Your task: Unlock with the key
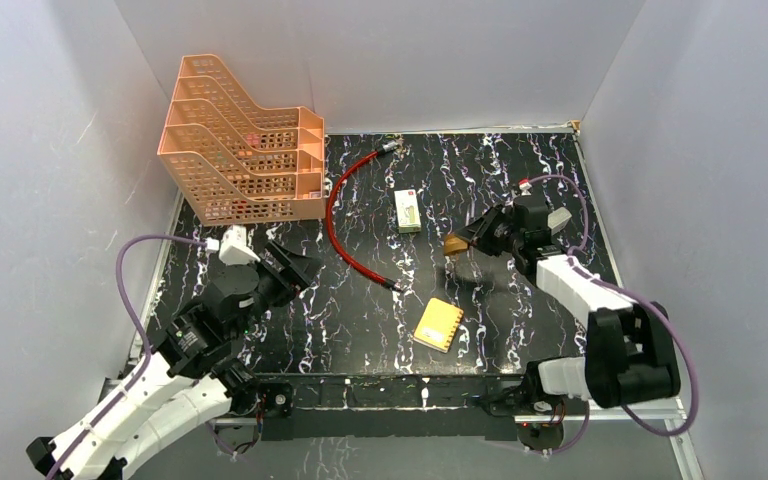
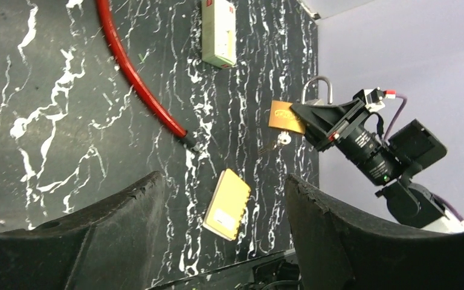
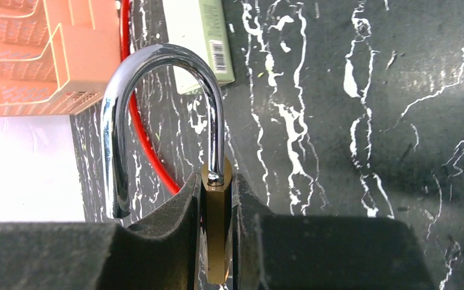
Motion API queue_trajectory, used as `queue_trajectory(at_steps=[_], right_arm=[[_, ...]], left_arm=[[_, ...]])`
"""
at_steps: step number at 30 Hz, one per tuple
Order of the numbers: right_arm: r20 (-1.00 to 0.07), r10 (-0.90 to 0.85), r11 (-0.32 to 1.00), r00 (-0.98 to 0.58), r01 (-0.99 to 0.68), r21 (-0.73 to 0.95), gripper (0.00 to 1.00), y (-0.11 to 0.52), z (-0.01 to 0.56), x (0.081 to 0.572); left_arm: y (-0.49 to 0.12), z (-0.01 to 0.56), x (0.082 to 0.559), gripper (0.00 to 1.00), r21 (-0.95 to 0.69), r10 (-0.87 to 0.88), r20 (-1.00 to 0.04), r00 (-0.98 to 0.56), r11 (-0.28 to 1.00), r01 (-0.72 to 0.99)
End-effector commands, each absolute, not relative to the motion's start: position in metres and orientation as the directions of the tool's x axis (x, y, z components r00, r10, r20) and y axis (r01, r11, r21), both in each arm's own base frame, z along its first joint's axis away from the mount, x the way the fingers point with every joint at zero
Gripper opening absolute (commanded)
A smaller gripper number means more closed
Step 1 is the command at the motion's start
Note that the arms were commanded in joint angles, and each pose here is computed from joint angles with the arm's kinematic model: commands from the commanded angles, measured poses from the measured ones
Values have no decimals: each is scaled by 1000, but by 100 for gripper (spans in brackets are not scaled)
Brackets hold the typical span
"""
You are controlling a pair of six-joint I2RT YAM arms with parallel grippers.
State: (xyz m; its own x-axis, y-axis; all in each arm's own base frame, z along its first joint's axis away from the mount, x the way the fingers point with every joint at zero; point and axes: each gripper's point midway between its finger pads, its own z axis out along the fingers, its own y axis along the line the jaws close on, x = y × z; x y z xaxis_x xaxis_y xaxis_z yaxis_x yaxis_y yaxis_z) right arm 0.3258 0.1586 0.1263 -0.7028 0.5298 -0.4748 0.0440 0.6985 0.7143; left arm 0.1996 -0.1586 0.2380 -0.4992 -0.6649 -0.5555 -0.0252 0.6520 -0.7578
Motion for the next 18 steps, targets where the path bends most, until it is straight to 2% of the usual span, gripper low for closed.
queue_trajectory(at_steps=[1,8,15,18], right_arm=[[-526,564,600,-637,-122,790,0,169,172,364],[-476,545,613,-690,-59,788,0,173,131,388],[-442,525,649,-728,5,761,0,166,90,391],[-433,510,675,-743,34,737,11,160,77,389]], left_arm=[[-149,224,190,70,-759,-672,-538,-509,649,-55],[-147,214,187,70,-758,-672,-530,-517,649,-67],[-148,209,189,69,-742,-664,-538,-520,665,-81],[-148,206,191,70,-735,-661,-540,-521,672,-91]])
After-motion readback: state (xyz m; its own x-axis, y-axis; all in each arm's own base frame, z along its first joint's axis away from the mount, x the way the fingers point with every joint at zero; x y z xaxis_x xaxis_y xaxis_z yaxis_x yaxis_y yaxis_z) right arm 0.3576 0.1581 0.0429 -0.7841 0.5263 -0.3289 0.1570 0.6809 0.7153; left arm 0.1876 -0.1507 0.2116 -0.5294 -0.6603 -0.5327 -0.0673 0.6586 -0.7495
